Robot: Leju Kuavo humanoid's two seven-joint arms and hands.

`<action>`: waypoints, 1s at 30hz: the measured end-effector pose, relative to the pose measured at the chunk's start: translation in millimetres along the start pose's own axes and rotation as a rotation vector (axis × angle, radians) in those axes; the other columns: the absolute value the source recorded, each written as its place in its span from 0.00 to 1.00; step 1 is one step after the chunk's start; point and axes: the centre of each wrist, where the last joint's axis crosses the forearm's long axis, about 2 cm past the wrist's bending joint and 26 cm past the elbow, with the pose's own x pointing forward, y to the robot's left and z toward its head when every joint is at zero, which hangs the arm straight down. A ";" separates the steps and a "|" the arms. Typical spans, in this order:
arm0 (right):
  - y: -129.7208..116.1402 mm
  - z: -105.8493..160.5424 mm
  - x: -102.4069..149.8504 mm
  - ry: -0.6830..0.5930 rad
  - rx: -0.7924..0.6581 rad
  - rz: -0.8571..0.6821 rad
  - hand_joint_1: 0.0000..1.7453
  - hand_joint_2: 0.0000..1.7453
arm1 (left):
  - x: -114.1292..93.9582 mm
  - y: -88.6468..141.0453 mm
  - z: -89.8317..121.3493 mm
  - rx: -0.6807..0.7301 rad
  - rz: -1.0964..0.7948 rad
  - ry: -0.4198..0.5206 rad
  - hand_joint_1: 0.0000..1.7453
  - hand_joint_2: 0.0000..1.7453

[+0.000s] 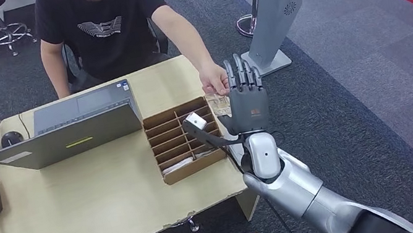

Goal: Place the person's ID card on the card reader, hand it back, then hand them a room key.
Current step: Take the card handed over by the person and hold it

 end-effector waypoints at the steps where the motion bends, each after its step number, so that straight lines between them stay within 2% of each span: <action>1: 0.0 -0.1 -0.1 0.001 0.000 0.000 0.00 1.00 | 0.5 -0.1 0.0 -0.002 -0.002 -0.002 0.00 0.00; 7: 0.0 -1.0 -3.0 0.012 -0.002 0.005 0.00 1.00 | 3.5 0.1 -0.5 -0.011 -0.012 -0.009 0.00 0.00; 8: 0.0 -0.9 -3.8 0.014 -0.001 0.007 0.03 1.00 | 3.8 0.1 -0.5 -0.012 -0.014 -0.010 0.00 0.00; 12: 0.2 0.2 -6.3 0.013 0.001 0.011 0.97 1.00 | 5.0 0.3 -0.8 -0.016 -0.023 -0.018 0.00 0.00; 13: 0.2 0.3 -6.7 0.012 0.002 0.012 1.00 1.00 | 5.2 0.4 -0.8 -0.016 -0.025 -0.020 0.00 0.00; 30: 0.1 -1.4 -12.3 0.003 0.007 0.009 1.00 1.00 | 8.8 2.4 -2.3 -0.011 -0.030 -0.026 0.00 0.00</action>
